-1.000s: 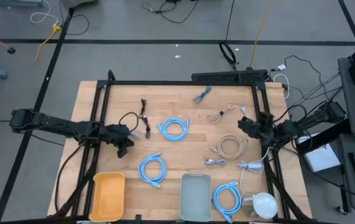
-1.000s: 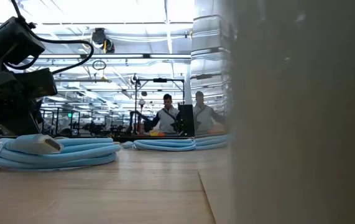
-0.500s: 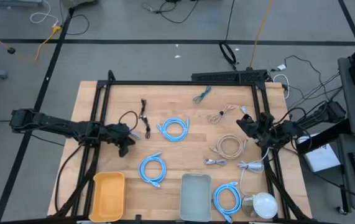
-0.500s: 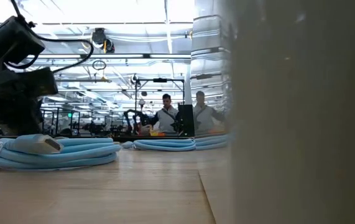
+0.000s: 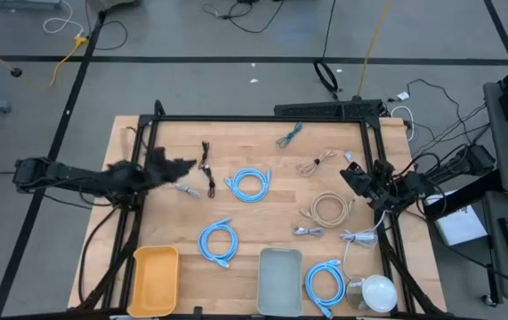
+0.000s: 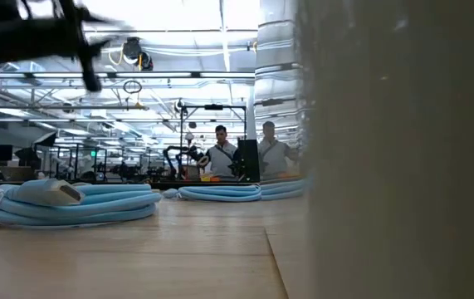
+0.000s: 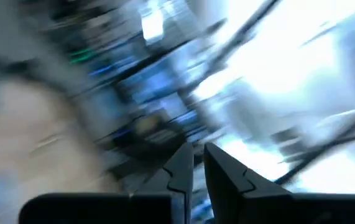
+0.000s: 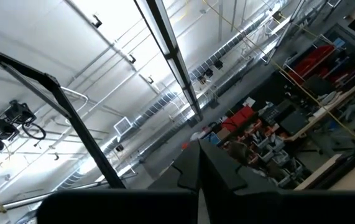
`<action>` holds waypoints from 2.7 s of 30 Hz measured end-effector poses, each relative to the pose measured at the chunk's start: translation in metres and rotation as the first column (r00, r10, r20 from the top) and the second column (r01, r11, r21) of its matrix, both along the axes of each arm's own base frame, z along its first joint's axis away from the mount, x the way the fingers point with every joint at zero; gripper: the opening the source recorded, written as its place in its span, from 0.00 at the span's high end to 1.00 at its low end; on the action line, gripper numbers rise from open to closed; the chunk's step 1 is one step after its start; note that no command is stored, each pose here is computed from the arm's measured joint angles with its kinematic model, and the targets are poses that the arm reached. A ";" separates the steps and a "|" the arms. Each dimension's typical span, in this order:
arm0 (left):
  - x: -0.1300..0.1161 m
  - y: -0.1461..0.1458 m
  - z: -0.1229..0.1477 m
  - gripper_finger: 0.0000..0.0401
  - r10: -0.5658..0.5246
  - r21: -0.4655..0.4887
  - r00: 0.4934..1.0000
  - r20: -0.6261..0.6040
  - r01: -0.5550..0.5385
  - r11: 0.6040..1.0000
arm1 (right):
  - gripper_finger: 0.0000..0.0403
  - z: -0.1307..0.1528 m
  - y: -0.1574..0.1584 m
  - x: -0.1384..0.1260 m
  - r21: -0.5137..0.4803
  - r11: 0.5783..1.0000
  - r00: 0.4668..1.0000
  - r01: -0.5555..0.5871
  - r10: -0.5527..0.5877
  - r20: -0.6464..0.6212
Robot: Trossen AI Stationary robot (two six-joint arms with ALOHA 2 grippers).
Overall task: Sort cables
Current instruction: Put the green charger cable into the gray bin
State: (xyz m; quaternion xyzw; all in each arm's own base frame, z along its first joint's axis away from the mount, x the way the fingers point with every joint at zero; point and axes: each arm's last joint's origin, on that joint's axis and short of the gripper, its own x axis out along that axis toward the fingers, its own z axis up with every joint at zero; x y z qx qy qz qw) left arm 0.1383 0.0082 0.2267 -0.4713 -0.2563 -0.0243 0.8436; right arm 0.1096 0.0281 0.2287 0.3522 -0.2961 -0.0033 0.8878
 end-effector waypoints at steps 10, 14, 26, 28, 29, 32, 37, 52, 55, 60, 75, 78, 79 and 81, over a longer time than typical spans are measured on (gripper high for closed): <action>-0.003 0.010 0.071 0.90 0.273 -0.045 0.927 0.257 -0.271 0.962 | 0.99 0.001 -0.002 -0.001 0.034 0.999 0.999 0.041 -0.041 0.001; 0.025 0.012 0.079 0.90 0.309 0.112 0.945 -0.104 -0.298 0.948 | 0.99 0.001 -0.002 -0.001 0.036 0.998 0.999 0.044 -0.044 0.008; 0.094 0.040 0.134 0.90 0.125 0.516 0.685 -0.718 0.403 0.756 | 0.99 -0.001 -0.001 0.001 -0.049 0.995 0.995 0.087 -0.089 -0.039; 0.096 0.049 0.136 0.90 0.200 0.470 0.498 -0.844 0.508 0.722 | 0.99 -0.003 -0.001 0.002 -0.073 0.993 0.993 0.096 -0.101 -0.066; 0.096 0.053 0.134 0.90 0.232 0.432 0.398 -0.888 0.546 0.717 | 0.99 -0.005 -0.001 0.003 -0.083 0.991 0.989 0.107 -0.114 -0.092; 0.096 0.067 0.128 0.90 0.302 0.366 0.209 -0.930 0.587 0.722 | 0.99 -0.014 -0.001 0.012 -0.147 0.977 0.946 0.156 -0.191 -0.264; 0.093 0.074 0.131 0.90 0.290 0.365 0.222 -0.931 0.537 0.760 | 0.90 -0.016 -0.012 0.035 -0.322 0.932 0.671 0.166 -0.346 -0.655; 0.091 0.061 0.146 0.90 0.186 0.331 0.347 -0.919 0.425 0.843 | 0.60 0.006 -0.123 0.113 -0.293 0.955 0.065 0.052 -0.296 -0.953; 0.094 0.057 0.147 0.90 0.191 0.342 0.358 -0.914 0.426 0.838 | 0.59 -0.006 -0.132 0.136 -0.273 0.954 0.102 -0.123 -0.261 -0.960; 0.095 0.051 0.147 0.90 0.167 0.320 0.358 -0.919 0.425 0.847 | 0.57 -0.024 -0.135 0.161 -0.453 0.820 0.104 -0.350 -0.446 -0.889; 0.099 0.025 0.148 0.90 0.162 0.326 0.363 -0.918 0.454 0.829 | 0.59 -0.052 -0.175 0.161 -0.422 0.782 -0.239 -0.459 -0.566 -0.789; 0.099 0.024 0.148 0.90 0.176 0.338 0.365 -0.914 0.446 0.829 | 0.59 -0.042 -0.185 0.175 -0.456 0.761 -0.210 -0.461 -0.593 -0.777; 0.099 0.024 0.148 0.90 0.175 0.337 0.365 -0.914 0.446 0.829 | 0.59 -0.039 -0.189 0.181 -0.466 0.758 -0.201 -0.456 -0.598 -0.776; 0.100 0.023 0.148 0.90 0.171 0.335 0.367 -0.914 0.445 0.831 | 0.59 -0.036 -0.198 0.190 -0.460 0.761 -0.210 -0.457 -0.595 -0.776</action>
